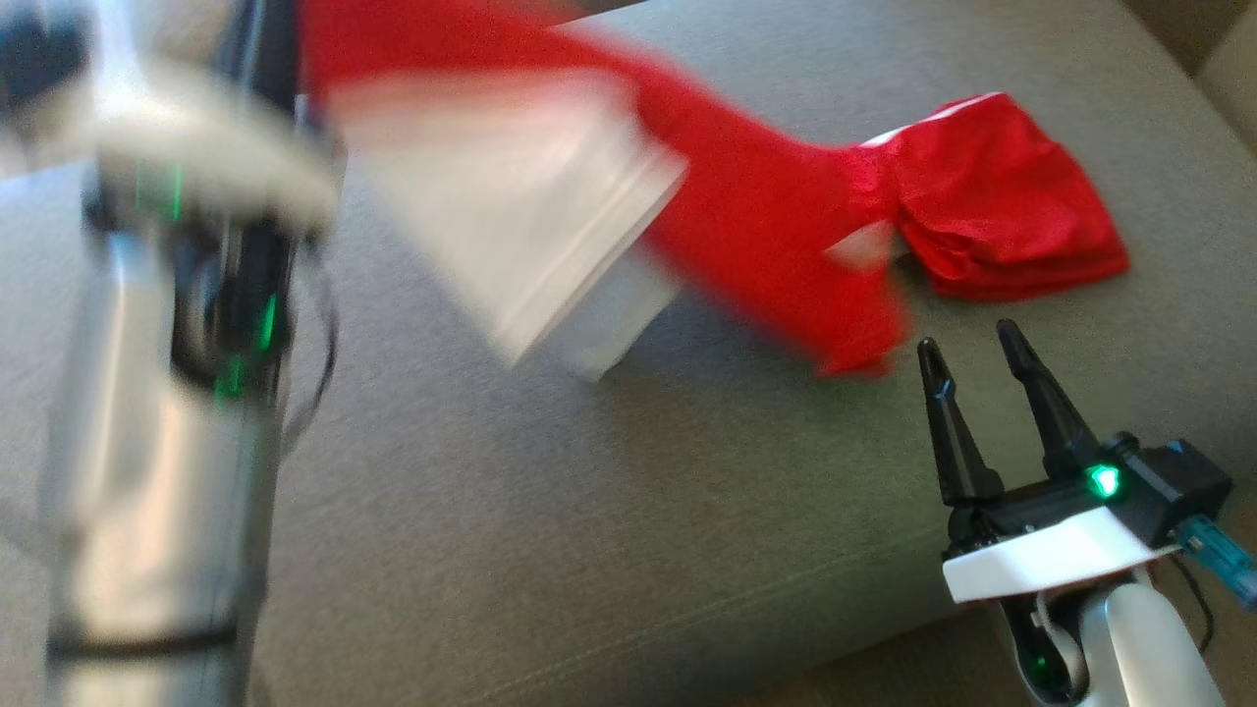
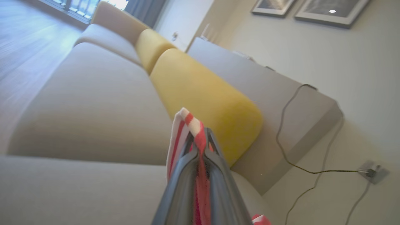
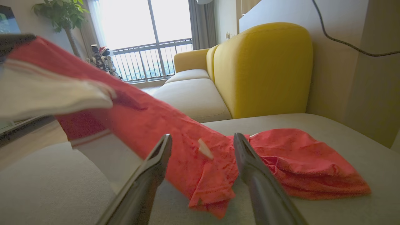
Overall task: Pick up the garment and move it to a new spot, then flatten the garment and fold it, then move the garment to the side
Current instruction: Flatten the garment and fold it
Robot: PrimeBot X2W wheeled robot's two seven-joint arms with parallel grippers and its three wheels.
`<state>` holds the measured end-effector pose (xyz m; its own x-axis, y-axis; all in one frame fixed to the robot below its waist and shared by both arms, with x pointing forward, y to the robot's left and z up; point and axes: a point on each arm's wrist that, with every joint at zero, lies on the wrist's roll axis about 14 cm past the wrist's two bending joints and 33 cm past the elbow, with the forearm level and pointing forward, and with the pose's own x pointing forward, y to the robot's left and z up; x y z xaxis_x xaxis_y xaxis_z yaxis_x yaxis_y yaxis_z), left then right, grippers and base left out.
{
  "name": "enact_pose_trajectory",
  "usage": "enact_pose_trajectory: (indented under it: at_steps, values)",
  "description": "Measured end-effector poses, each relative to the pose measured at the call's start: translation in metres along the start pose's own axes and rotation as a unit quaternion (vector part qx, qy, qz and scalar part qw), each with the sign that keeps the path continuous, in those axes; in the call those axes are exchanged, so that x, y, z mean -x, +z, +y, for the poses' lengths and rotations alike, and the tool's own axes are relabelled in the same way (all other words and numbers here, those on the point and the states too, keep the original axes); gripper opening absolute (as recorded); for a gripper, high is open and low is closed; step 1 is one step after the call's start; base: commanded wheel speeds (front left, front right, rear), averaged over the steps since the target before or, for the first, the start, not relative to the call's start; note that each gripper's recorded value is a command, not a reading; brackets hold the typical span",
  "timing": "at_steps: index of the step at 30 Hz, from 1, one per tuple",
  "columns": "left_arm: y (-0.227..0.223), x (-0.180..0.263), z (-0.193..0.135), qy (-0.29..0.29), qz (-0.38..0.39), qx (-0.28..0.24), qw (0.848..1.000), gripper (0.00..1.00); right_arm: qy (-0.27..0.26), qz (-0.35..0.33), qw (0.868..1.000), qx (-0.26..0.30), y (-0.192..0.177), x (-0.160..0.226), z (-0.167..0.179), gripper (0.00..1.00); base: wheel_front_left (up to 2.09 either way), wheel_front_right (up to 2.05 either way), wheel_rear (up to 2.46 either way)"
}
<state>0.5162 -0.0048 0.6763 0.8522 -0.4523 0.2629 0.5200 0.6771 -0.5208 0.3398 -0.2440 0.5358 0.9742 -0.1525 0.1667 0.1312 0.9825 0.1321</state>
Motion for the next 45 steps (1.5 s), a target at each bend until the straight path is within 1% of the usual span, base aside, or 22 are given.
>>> enact_pose_trajectory:
  at_steps: [3,4,7,11,12,13,14,15,18,21,24,30,36,40,45]
  values:
    - [-0.045,0.05,0.079,0.107,0.046,0.01,0.993,0.0,0.016,0.01,1.0,0.007,-0.008,-0.007,0.01,1.0,0.0,0.0,0.0]
    - [-0.063,0.08,0.117,0.163,0.061,0.015,0.985,0.0,0.028,0.02,0.999,0.011,-0.016,-0.011,0.017,1.0,0.0,0.0,0.0]
    - [-0.063,0.102,0.153,0.205,0.044,0.009,0.978,0.0,0.045,0.042,0.998,0.017,-0.031,-0.014,0.028,1.0,0.0,0.0,0.0]
    - [-0.052,0.108,0.175,0.225,0.013,0.007,0.974,0.0,0.065,0.085,0.994,0.013,-0.06,-0.012,0.041,1.0,0.0,0.0,0.0]
    - [-0.052,0.108,0.178,0.227,0.011,0.006,0.974,0.1,0.07,0.099,0.993,0.012,-0.069,-0.01,0.044,1.0,0.0,0.0,0.0]
    - [-0.053,0.109,0.181,0.229,0.011,0.006,0.973,0.33,0.075,0.111,0.991,0.009,-0.076,-0.008,0.047,1.0,0.0,0.0,0.0]
    - [-0.053,0.109,0.184,0.232,0.009,0.005,0.973,0.69,0.08,0.122,0.989,0.007,-0.083,-0.007,0.051,1.0,0.0,0.0,0.0]
    - [-0.053,0.11,0.186,0.236,0.008,0.005,0.972,1.0,0.086,0.134,0.987,0.005,-0.09,-0.005,0.055,1.0,0.0,0.0,0.0]
    - [-0.055,0.113,0.19,0.24,0.006,0.002,0.971,1.0,0.093,0.153,0.984,-0.006,-0.103,-0.004,0.062,1.0,0.0,0.0,0.0]
    - [-0.056,0.115,0.189,0.233,0.007,-0.028,0.972,1.0,0.103,0.181,0.978,-0.024,-0.12,-0.004,0.072,1.0,0.0,0.0,0.0]
    - [-0.055,0.119,0.186,0.226,0.007,-0.064,0.972,1.0,0.122,0.194,0.973,-0.035,-0.129,-0.008,0.086,1.0,0.0,0.0,0.0]
    - [-0.051,0.149,0.18,0.234,0.0,-0.12,0.965,1.0,0.135,0.216,0.966,-0.051,-0.142,-0.017,0.101,1.0,0.0,0.0,0.0]
    - [-0.05,0.183,0.162,0.244,-0.015,-0.136,0.96,1.0,0.117,0.25,0.958,-0.076,-0.163,-0.021,0.099,1.0,0.0,0.0,0.0]
    - [-0.055,0.203,0.159,0.26,-0.01,-0.141,0.955,1.0,0.108,0.252,0.957,-0.099,-0.165,-0.033,0.103,1.0,0.0,0.0,0.0]
    - [-0.057,0.211,0.157,0.265,-0.01,-0.142,0.954,1.0,0.083,0.254,0.955,-0.128,-0.168,-0.048,0.1,1.0,0.0,0.0,0.0]
